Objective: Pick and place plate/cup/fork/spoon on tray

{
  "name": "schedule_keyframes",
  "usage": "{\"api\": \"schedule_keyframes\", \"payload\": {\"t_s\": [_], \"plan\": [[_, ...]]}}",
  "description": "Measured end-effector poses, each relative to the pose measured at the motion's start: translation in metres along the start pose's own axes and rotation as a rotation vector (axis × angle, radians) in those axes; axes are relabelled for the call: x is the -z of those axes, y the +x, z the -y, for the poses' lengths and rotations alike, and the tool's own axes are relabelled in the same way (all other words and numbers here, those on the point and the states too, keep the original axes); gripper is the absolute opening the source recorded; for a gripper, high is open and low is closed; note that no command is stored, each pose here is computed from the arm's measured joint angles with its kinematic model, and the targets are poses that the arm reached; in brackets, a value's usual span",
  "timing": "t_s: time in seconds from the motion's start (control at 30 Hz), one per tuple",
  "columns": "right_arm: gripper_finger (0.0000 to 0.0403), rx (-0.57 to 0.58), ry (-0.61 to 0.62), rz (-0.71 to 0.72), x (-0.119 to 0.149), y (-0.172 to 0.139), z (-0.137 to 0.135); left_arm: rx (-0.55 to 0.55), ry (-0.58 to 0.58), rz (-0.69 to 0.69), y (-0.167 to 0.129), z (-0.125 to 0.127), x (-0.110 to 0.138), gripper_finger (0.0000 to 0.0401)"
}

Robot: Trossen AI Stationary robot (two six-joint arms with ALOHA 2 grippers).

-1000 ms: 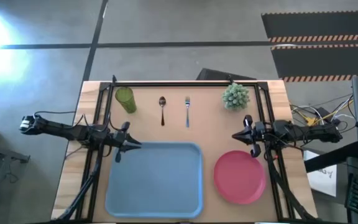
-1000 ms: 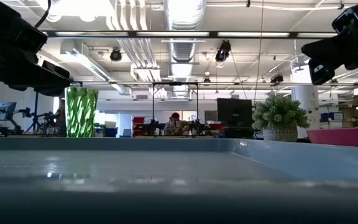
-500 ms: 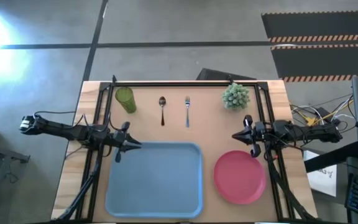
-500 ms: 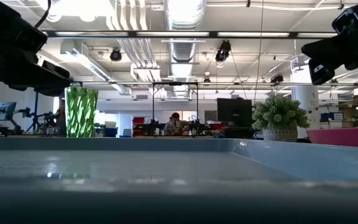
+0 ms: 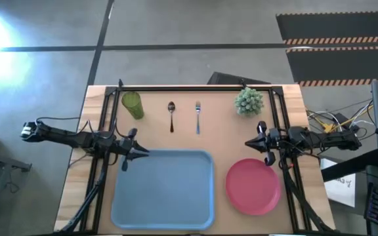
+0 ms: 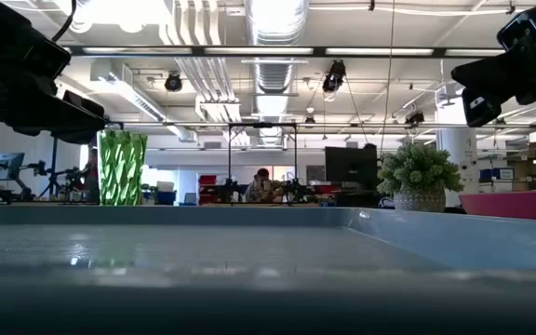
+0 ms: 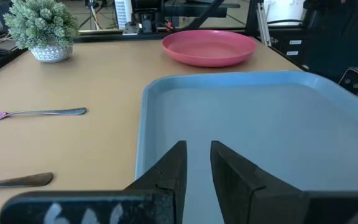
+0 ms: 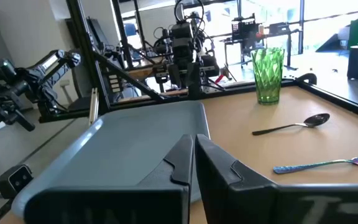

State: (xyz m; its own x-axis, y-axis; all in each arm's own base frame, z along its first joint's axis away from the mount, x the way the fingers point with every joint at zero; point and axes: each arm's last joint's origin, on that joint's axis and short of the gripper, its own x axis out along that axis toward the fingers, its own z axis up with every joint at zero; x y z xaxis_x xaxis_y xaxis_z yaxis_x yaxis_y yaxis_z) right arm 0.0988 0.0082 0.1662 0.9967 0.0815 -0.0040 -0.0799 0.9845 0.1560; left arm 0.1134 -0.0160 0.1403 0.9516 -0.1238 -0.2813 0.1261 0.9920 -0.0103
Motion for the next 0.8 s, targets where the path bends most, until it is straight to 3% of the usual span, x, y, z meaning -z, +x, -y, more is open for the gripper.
{"api": "schedule_keyframes", "payload": {"t_s": [0.53,0.8], "plan": [[0.0009,0.000,0.013,0.000,0.0001,0.0000,0.0000,0.000,0.000,0.000,0.0000,0.0000,0.0000,0.0056],[0.0009,0.000,0.265,0.002,-0.0001,0.0000,0.0000,0.000,0.000,0.000,0.0000,0.0000,0.0000,0.0056]]}}
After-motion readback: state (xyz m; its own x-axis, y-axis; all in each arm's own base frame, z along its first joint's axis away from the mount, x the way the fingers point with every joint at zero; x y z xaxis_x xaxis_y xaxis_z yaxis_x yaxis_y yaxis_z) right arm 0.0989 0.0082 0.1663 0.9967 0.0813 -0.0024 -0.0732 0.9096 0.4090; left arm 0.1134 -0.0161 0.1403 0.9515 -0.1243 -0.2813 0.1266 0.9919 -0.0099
